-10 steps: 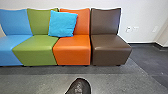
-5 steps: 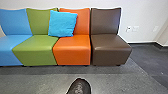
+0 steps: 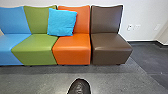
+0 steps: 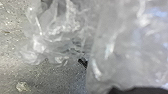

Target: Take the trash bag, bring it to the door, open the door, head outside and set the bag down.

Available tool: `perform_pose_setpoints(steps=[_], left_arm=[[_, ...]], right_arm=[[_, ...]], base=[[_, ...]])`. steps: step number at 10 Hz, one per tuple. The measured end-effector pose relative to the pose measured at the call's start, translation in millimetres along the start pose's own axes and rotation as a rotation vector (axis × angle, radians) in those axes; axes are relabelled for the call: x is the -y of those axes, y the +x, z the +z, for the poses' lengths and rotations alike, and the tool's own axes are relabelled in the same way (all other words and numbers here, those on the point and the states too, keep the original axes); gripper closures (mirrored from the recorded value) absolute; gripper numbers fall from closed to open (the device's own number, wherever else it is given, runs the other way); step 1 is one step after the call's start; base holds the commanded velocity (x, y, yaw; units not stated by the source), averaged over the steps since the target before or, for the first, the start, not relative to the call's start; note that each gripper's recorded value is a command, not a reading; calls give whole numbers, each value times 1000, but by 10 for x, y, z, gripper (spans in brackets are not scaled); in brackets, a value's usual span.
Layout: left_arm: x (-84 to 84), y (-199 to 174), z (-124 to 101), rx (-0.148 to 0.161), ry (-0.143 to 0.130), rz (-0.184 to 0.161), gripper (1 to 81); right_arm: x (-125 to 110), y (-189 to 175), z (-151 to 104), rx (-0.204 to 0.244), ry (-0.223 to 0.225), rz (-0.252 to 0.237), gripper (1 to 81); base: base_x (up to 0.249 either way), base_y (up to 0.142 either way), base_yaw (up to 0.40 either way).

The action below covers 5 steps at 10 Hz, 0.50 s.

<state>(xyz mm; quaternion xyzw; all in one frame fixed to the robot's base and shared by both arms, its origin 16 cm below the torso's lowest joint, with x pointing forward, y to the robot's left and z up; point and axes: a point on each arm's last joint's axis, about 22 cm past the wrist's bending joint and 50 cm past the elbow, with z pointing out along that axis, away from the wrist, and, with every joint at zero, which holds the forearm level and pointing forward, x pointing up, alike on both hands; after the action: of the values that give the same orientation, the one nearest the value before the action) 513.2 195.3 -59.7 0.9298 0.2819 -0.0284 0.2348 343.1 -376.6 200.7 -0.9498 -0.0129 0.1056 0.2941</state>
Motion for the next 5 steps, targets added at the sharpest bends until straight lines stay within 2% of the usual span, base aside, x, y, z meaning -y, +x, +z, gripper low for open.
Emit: perform_pose_setpoints(steps=[3,4,5], left_arm=[[-473,-9,-486,6,-67,74,811],[-539,32,-696,-1,-73,96,811],[-504,30,-914,10,-55,125,811]], right_arm=[[161,-92,-40,-35,5,4,10],[249,-131,-18,-44,14,3,10],[302,-178,0,-58,15,6,10]], base=[[0,0,0],[0,0,0],[0,0,0]])
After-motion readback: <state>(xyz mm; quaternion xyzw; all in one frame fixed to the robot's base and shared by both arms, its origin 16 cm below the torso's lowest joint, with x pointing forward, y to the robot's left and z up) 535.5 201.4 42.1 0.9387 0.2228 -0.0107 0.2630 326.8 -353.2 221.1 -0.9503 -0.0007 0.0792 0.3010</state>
